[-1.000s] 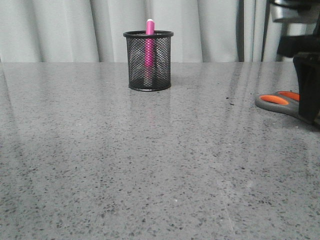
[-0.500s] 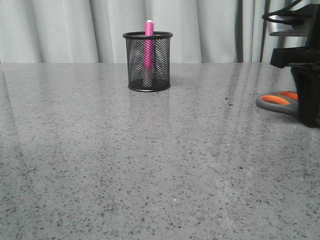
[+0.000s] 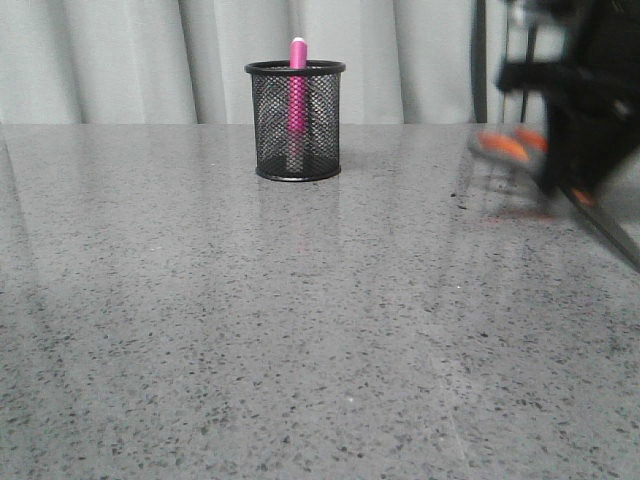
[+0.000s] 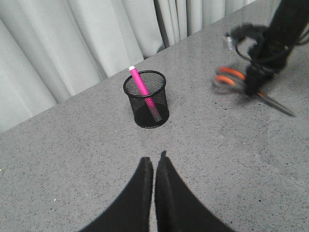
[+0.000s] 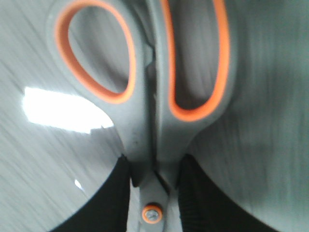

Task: Put pen and scissors into bin
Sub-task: 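Carry the scissors with the right gripper above the mesh cup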

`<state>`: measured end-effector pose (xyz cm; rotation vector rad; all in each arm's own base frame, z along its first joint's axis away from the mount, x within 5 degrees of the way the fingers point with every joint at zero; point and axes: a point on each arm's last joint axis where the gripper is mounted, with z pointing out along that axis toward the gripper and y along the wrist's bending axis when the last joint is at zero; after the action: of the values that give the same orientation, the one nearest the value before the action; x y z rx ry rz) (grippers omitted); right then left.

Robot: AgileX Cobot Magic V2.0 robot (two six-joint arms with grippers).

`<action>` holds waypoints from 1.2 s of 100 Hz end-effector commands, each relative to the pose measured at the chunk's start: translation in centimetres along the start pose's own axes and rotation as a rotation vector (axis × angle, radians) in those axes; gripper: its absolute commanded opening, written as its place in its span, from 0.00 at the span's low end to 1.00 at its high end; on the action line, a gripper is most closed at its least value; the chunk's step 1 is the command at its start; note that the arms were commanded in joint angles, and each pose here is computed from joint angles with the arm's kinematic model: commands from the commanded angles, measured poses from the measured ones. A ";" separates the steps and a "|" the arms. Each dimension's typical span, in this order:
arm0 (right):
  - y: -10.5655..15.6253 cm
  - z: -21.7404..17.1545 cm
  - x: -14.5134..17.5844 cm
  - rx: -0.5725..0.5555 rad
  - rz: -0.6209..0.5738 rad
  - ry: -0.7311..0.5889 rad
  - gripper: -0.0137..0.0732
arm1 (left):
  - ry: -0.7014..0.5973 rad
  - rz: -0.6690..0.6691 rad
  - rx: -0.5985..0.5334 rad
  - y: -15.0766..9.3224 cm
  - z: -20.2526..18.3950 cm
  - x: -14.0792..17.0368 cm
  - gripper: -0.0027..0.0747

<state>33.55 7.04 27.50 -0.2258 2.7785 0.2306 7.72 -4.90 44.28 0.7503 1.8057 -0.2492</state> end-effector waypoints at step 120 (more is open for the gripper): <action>12.8 -0.1 -10.8 -0.165 -0.224 -1.156 0.08 | -0.161 -0.026 -0.051 0.5 -0.6 -1.7 0.01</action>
<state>41.87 21.25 28.62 -0.3308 1.7460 0.3755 7.86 -4.87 44.87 0.7129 1.7436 -0.2468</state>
